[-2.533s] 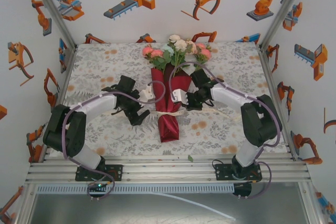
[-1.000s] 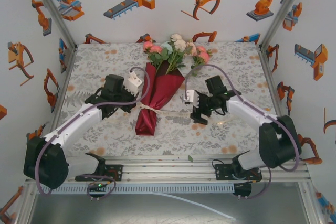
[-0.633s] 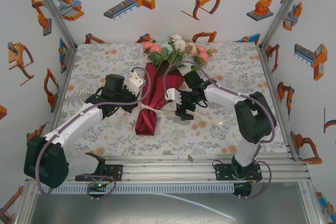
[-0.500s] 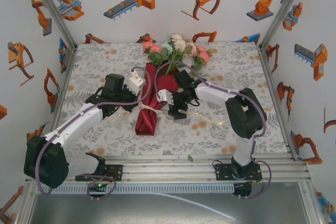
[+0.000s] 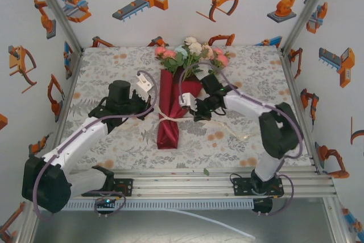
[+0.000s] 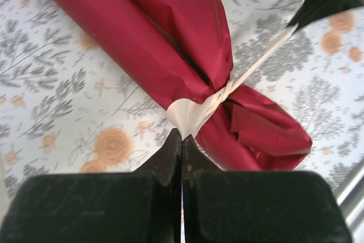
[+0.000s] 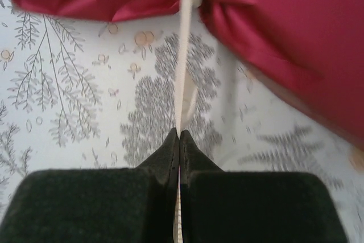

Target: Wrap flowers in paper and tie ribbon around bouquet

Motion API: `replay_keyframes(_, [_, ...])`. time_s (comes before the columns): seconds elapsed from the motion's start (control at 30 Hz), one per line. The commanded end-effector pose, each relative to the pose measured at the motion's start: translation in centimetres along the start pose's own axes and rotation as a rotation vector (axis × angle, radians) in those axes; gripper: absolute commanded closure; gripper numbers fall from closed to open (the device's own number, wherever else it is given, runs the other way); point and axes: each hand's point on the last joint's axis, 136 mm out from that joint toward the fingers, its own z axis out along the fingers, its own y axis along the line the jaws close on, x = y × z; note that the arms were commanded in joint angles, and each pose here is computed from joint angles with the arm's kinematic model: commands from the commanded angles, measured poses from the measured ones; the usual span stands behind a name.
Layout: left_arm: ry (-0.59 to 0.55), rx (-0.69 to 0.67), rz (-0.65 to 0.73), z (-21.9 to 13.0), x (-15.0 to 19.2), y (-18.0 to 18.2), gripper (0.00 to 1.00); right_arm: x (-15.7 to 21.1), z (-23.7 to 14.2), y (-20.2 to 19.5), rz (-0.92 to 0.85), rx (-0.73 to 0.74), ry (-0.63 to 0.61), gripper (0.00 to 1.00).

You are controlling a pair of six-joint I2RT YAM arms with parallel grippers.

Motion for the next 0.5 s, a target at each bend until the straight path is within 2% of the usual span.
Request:
replay_keyframes(0.0, [-0.091,0.128,0.002,0.7,-2.6,-3.0,0.98,-1.1,-2.1,0.9,0.035,0.028,-0.081,1.00])
replay_keyframes(0.1, [-0.083,0.145,0.004,2.6,-2.9,-3.7,0.95,-0.9,-2.8,0.8,0.065,0.054,-0.104,1.00])
replay_keyframes(0.13, [-0.062,0.123,0.000,3.4,-2.6,-3.4,0.89,-0.6,-2.9,0.6,0.075,0.063,-0.106,1.00])
replay_keyframes(0.23, [0.010,-0.042,0.011,4.3,-0.9,-0.7,0.62,0.3,-3.0,0.1,0.106,0.092,-0.084,1.00])
replay_keyframes(0.27, [0.040,-0.091,0.038,4.2,-0.3,0.1,0.58,0.5,-3.1,0.0,0.112,0.097,-0.079,1.00])
replay_keyframes(0.37, [0.206,-0.158,0.170,3.7,2.5,1.6,0.54,0.8,-3.5,-0.2,0.114,0.113,-0.074,1.00])
replay_keyframes(0.47, [0.353,-0.157,0.259,2.9,4.9,2.2,0.51,0.8,-3.7,-0.4,0.112,0.123,-0.075,1.00])
